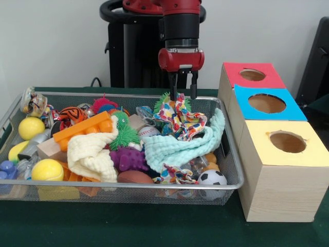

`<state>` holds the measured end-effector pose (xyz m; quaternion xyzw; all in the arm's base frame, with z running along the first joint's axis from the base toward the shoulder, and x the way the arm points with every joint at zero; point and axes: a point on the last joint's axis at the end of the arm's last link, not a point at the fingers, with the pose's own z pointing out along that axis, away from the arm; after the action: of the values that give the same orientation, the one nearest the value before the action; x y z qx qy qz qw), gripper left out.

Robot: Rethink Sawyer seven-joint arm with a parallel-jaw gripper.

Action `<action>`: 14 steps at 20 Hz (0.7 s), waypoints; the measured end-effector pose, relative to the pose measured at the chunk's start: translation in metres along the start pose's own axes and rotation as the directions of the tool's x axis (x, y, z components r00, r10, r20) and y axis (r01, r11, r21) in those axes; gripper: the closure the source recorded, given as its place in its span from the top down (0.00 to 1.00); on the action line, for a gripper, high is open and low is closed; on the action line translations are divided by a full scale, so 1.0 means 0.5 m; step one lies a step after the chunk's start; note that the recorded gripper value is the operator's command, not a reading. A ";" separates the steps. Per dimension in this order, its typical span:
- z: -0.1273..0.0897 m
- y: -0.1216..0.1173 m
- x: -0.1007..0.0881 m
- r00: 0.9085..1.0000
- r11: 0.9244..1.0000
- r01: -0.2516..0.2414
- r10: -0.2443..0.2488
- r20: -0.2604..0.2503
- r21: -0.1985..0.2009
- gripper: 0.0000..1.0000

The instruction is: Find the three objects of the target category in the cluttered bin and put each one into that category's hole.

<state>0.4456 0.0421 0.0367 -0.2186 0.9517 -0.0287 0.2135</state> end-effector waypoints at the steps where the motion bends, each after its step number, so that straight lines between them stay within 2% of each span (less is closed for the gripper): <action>1: -0.001 -0.002 -0.002 1.000 1.000 -0.002 0.002 0.003 0.001 1.00; 7: -0.007 -0.015 -0.036 0.999 1.000 -0.011 0.011 0.046 0.003 1.00; 14: -0.007 -0.005 -0.054 0.998 1.000 -0.003 0.003 0.066 -0.009 1.00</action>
<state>0.4669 0.0515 0.0512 -0.2190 0.9446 -0.0170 0.2439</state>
